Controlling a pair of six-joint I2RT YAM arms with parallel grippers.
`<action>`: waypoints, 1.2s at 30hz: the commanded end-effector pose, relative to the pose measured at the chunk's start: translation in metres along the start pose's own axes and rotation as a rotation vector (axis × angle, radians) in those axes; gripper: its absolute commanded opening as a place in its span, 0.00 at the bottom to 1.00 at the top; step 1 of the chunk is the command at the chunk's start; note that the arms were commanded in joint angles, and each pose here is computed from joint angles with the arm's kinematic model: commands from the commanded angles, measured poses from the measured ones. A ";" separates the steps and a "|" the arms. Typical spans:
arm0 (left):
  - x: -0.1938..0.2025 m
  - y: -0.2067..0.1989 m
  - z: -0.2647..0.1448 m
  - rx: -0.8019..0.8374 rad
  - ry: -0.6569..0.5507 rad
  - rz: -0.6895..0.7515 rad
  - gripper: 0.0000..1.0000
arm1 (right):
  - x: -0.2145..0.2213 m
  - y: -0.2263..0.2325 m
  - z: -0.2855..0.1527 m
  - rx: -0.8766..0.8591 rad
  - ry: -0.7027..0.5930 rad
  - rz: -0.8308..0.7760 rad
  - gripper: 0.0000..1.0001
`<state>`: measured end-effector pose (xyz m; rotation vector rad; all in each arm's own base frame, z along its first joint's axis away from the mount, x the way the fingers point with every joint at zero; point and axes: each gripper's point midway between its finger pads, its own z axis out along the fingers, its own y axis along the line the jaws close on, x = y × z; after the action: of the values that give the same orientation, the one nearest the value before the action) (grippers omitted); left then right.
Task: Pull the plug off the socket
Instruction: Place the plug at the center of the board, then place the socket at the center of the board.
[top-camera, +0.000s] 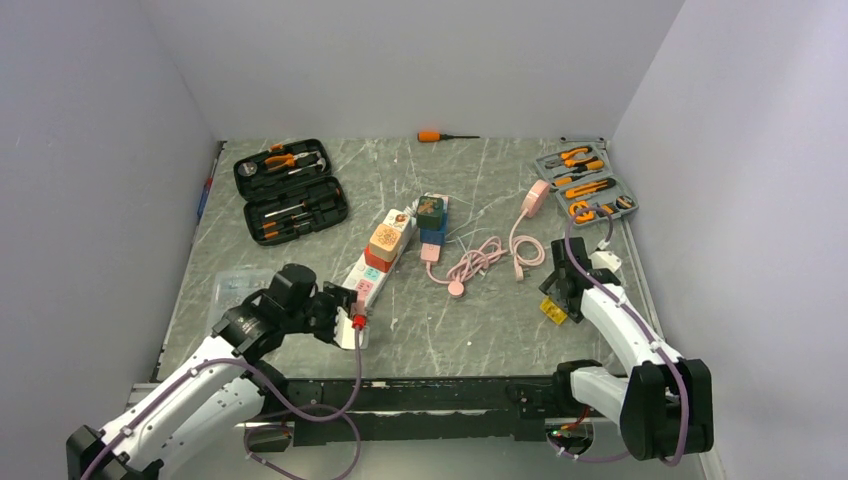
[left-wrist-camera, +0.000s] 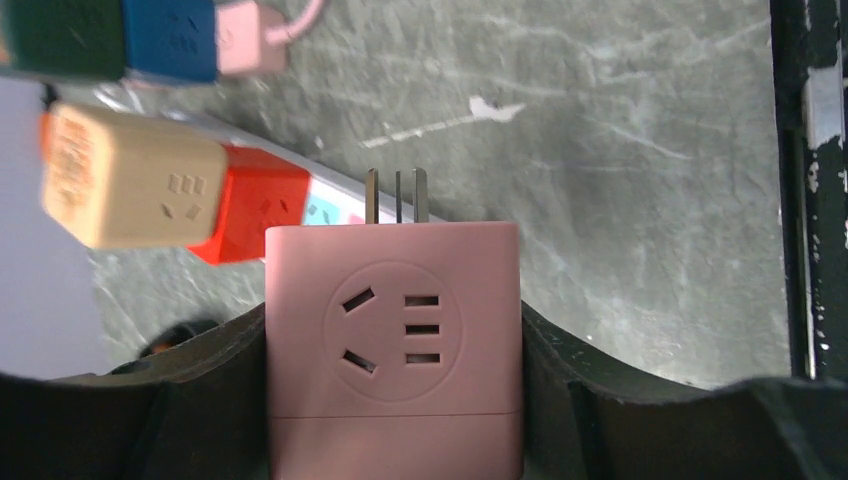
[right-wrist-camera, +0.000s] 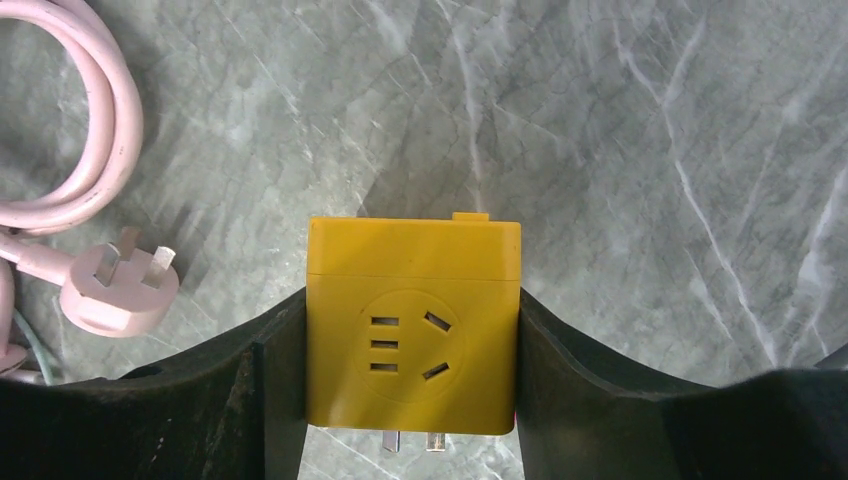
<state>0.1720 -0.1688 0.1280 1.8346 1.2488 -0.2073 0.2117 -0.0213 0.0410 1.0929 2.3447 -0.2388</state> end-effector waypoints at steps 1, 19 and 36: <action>0.031 -0.011 0.002 0.012 0.132 -0.099 0.00 | -0.009 0.019 0.001 -0.073 -0.010 0.014 0.57; -0.055 -0.013 0.058 0.225 0.050 -0.029 0.00 | -0.050 0.041 -0.052 -0.236 -0.105 0.003 1.00; -0.151 -0.002 0.198 0.444 0.042 0.018 0.07 | -0.072 0.051 -0.093 -0.373 -0.178 0.001 1.00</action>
<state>0.1769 -0.3808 0.0976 2.2567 1.3358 -0.3478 0.2491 -0.0011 0.1430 0.8913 2.1570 0.0679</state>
